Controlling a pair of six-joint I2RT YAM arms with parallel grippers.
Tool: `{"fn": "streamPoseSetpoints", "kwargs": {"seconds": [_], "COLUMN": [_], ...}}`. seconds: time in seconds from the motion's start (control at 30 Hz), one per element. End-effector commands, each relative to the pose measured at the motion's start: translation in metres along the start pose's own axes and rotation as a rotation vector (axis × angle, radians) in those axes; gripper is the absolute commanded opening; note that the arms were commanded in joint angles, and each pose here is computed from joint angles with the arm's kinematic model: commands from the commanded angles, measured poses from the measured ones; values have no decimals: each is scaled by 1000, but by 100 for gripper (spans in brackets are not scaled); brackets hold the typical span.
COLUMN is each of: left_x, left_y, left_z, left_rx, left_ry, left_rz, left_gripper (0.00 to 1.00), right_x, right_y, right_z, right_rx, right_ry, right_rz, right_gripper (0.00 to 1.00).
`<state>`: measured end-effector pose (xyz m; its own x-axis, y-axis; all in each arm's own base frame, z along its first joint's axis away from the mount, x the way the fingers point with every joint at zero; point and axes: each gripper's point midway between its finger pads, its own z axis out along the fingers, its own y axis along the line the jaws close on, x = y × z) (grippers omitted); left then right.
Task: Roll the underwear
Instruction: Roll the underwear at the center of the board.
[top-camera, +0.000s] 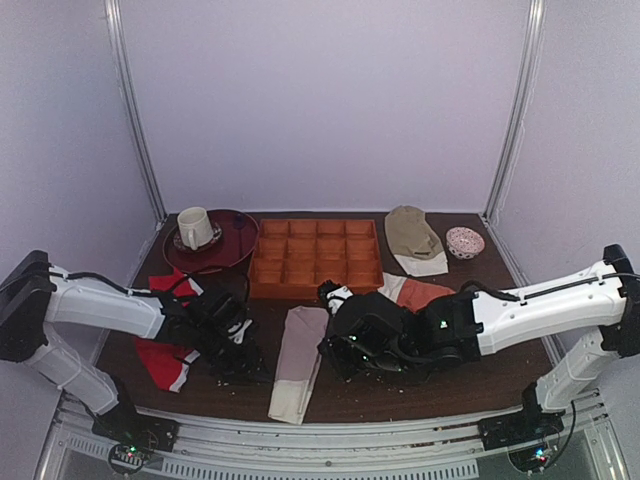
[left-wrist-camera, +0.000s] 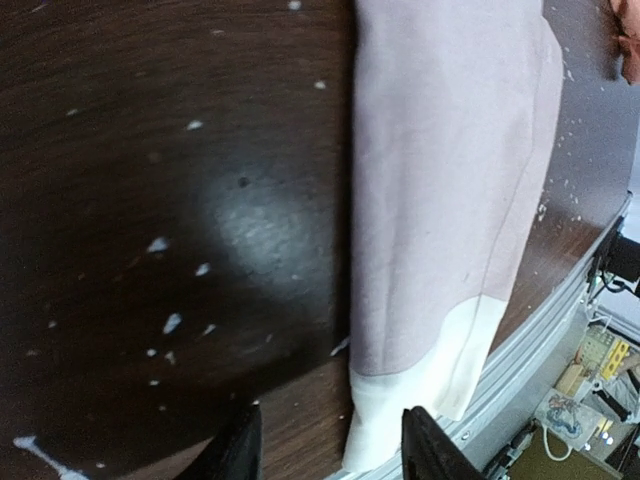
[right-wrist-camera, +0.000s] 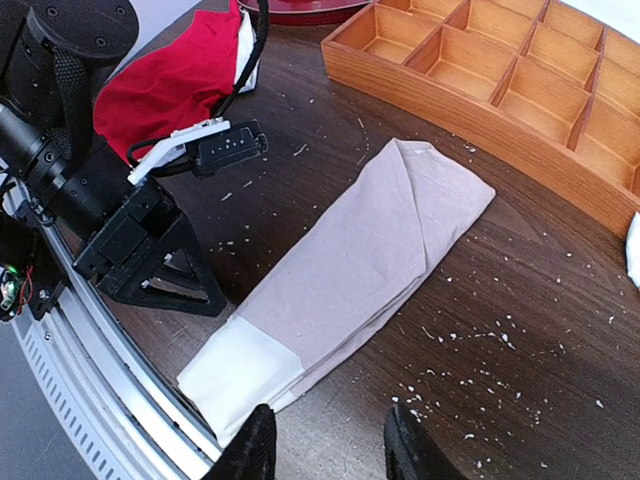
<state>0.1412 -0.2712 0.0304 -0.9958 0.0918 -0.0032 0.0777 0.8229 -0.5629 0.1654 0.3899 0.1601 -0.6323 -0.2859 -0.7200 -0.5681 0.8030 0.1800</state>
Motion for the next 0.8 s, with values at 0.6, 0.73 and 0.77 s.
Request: {"fn": "streamPoseSetpoints", "kwargs": {"seconds": [0.6, 0.73, 0.77], "left_x": [3, 11, 14], "left_y": [-17, -10, -9], "left_z": [22, 26, 27], "left_rx": [112, 85, 79], "left_ry": [57, 79, 85], "left_rz": [38, 22, 16], "left_gripper": [39, 29, 28], "right_x": [11, 12, 12], "right_y": [-25, -26, -26], "right_z": [-11, -10, -10], "right_rx": [105, 112, 111], "right_ry": [-16, -15, -15], "right_rz": [32, 27, 27], "right_gripper": [38, 37, 38]}}
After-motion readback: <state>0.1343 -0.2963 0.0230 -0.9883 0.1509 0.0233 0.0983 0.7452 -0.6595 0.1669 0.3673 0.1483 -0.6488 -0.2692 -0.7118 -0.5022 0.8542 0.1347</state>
